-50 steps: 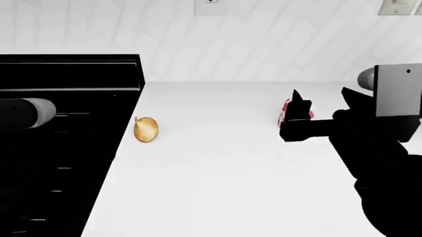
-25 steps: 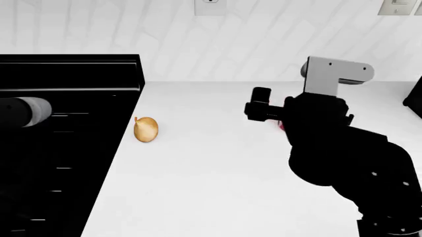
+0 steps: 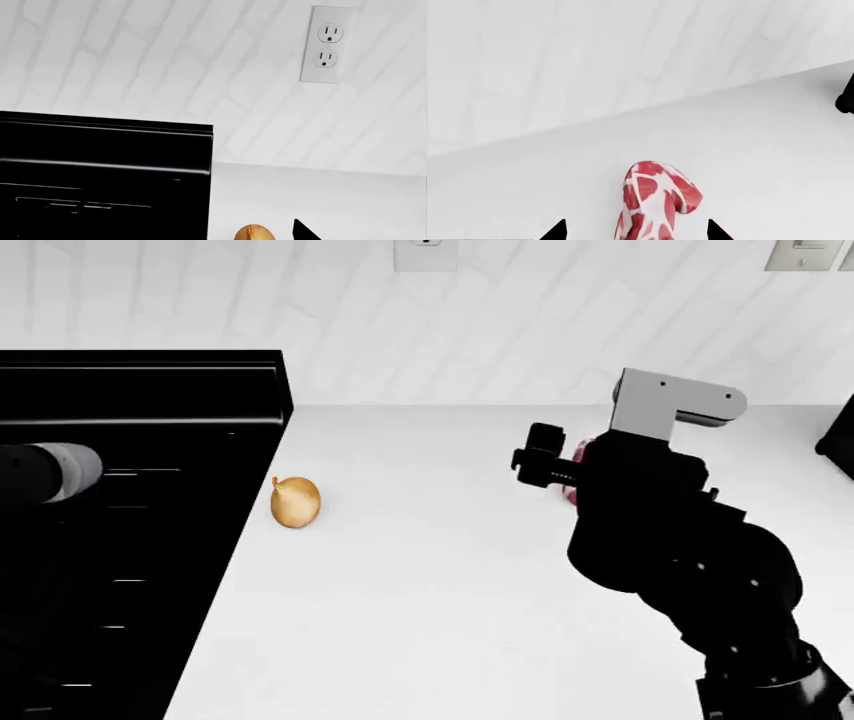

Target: Place both pans onto different burners. Then place the onion and the lamb chop on different pans.

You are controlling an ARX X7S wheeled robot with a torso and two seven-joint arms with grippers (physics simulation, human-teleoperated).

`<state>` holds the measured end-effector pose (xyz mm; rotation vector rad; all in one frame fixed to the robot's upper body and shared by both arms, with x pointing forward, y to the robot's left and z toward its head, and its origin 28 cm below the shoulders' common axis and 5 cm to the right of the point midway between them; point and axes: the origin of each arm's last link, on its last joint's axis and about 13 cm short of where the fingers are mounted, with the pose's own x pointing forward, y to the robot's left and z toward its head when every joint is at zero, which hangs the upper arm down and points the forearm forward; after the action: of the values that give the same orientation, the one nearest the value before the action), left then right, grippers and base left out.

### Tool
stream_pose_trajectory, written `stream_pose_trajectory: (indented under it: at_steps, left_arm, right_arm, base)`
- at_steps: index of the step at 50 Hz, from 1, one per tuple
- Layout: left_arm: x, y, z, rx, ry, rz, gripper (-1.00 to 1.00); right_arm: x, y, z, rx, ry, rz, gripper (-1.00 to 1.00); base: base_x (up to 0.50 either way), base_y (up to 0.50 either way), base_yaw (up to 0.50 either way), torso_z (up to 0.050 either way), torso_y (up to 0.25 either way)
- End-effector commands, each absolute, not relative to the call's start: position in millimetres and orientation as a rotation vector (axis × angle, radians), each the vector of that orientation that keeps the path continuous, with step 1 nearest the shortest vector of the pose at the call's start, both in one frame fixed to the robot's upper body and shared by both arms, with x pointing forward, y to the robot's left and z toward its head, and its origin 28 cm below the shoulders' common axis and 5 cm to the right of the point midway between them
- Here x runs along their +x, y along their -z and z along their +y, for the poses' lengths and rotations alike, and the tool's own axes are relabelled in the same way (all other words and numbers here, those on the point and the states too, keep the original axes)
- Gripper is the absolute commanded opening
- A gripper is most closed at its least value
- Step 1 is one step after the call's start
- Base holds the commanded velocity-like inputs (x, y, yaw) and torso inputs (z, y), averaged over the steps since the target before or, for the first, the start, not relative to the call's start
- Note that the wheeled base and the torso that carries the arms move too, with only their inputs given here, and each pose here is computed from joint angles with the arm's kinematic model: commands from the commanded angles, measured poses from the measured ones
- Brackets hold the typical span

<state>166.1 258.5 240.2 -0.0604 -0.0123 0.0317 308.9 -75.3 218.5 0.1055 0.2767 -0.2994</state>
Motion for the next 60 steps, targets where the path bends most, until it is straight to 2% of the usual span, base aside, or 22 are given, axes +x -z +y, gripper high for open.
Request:
stream_pose_trajectory:
  at_steps: [1, 30, 46, 47, 60]
  left_arm:
    - [166, -239, 259, -0.066, -0.03, -0.013, 1.0]
    - [168, -237, 261, -0.073, -0.029, -0.008, 1.0]
    - [169, -233, 260, -0.089, -0.019, 0.007, 1.0]
    - [169, -233, 260, -0.089, -0.019, 0.007, 1.0]
    - [168, -233, 261, -0.094, -0.021, 0.005, 1.0]
  right_arm:
    - [321, -207, -74, 0.1, 0.312, 0.323, 1.0]
    - [365, -172, -79, 0.09, 0.337, 0.448, 1.0]
    - [372, -158, -86, 0.097, 0.372, 0.499, 1.0]
    - [372, -158, -86, 0.096, 0.372, 0.503, -1.0]
    - [369, -157, -86, 0.106, 0.346, 0.531, -1.0]
  base:
    - [0.0, 0.0, 0.0, 0.0, 0.0]
    - [0.0, 0.0, 0.0, 0.0, 0.0]
    - [0.0, 0.0, 0.0, 0.0, 0.0]
    - [0.0, 0.0, 0.0, 0.0, 0.0]
    - [0.0, 0.0, 0.0, 0.0, 0.0]
